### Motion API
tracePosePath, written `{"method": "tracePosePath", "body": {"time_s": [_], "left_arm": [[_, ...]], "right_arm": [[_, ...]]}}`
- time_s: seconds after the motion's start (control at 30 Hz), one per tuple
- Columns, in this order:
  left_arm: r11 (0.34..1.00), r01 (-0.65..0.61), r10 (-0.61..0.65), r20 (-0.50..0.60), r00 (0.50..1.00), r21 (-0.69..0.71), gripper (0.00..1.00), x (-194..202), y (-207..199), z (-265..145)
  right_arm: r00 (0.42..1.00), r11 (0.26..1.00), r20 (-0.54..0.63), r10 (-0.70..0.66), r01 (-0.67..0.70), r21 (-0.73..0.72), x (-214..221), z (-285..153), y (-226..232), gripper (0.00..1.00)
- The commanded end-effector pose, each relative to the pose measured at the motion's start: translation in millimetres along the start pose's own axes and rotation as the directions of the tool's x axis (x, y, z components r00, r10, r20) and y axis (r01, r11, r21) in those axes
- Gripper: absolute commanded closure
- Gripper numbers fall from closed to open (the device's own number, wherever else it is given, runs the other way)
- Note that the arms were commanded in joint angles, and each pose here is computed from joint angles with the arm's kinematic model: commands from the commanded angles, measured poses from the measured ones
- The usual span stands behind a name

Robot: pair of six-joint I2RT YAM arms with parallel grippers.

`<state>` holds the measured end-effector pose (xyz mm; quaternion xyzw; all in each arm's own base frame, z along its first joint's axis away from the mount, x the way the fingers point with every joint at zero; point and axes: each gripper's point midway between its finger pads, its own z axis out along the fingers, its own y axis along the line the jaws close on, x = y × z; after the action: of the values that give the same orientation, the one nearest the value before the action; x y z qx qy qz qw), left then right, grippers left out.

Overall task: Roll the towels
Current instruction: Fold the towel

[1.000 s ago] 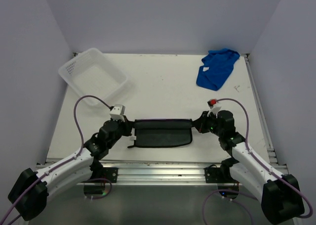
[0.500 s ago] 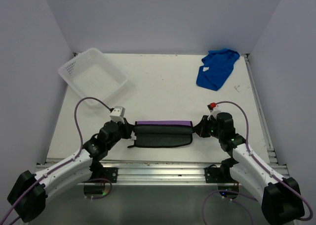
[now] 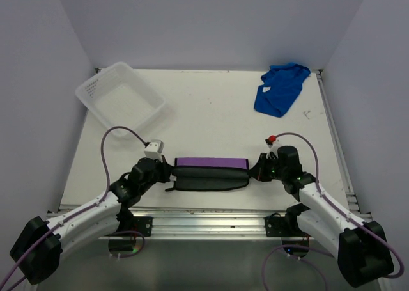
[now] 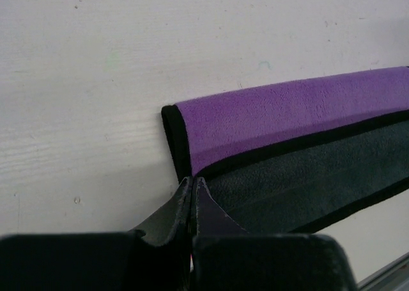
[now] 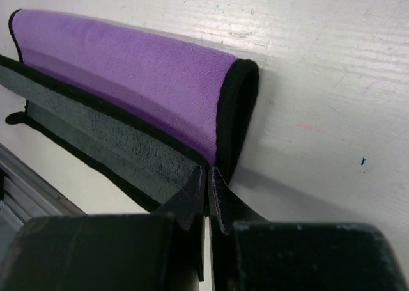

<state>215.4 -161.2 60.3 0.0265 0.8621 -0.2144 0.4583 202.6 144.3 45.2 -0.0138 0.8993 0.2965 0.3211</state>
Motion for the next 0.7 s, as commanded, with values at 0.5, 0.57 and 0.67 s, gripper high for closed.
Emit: {"method": "tracePosePath", "body": {"time_s": [0.5, 0.57, 0.67], "left_arm": [[1.000, -0.021, 0.021, 0.011, 1.000, 0.017, 0.92, -7, -5, -2], [1.000, -0.020, 0.020, 0.014, 1.000, 0.024, 0.79, -6, -6, -3], [0.999, -0.020, 0.020, 0.012, 1.000, 0.035, 0.73, -5, -7, -4]], "right_arm": [[0.999, 1.000, -0.034, 0.016, -0.016, 0.013, 2, 1, -1, 0.87], [0.999, 1.000, -0.039, 0.019, -0.019, 0.014, 3, 1, -1, 0.86], [0.999, 1.000, -0.048, 0.022, -0.021, 0.006, 4, 1, 0, 0.83]]}}
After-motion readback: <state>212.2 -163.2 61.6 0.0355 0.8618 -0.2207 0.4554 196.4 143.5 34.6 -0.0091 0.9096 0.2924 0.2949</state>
